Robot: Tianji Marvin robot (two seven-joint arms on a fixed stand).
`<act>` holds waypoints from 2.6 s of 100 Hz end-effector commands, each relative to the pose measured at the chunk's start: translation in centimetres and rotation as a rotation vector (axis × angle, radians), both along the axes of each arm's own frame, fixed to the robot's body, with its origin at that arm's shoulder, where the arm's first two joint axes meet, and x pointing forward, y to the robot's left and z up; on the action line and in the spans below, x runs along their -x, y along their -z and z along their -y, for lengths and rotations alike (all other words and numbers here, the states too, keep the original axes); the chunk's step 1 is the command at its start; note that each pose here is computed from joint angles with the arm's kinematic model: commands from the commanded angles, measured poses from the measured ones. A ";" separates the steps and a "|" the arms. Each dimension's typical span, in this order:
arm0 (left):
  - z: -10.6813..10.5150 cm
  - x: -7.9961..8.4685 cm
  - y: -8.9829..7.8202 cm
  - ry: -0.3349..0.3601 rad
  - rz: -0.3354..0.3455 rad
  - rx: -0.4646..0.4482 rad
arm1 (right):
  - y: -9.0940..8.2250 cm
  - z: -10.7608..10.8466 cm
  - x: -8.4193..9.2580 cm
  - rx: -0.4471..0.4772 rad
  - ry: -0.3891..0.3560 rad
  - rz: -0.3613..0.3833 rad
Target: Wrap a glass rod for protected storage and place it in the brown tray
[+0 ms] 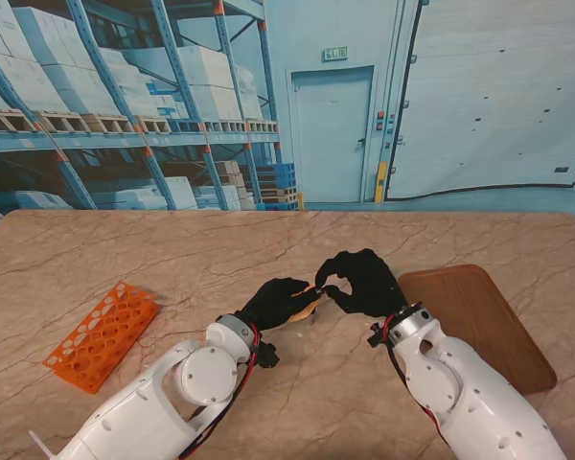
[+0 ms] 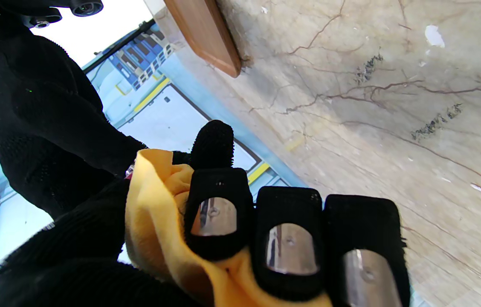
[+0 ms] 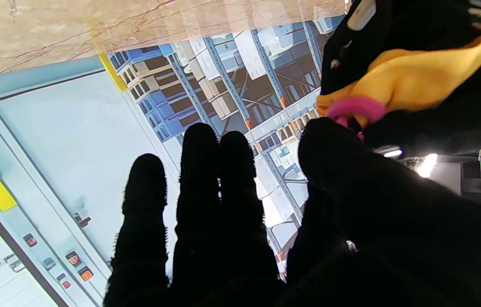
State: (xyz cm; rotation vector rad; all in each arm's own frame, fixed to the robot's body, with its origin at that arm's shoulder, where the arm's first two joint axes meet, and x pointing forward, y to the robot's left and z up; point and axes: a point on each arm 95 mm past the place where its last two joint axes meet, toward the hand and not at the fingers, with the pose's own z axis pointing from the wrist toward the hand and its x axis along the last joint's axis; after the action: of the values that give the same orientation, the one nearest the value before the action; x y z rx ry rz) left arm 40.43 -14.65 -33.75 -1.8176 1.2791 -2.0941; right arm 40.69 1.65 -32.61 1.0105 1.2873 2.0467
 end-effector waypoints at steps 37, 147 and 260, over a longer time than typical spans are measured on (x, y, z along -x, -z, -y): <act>0.4 0.3 -0.1 -0.003 -0.013 0.000 | -0.1 -1.4 0.7 -0.018 -0.042 0.000; 0.3 0.3 -0.1 -0.005 -0.029 0.042 | -0.2 -1.0 1.2 -0.023 -0.028 0.025; 0.3 0.3 0.0 0.040 -0.038 0.073 | -0.5 -0.2 1.2 -0.044 0.051 0.019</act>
State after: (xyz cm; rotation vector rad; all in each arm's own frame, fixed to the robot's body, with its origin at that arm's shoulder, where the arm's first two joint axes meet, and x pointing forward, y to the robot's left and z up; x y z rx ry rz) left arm 40.34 -14.83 -33.63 -1.8803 1.2705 -2.1611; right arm 39.54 1.28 -31.99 1.0167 1.2084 2.0401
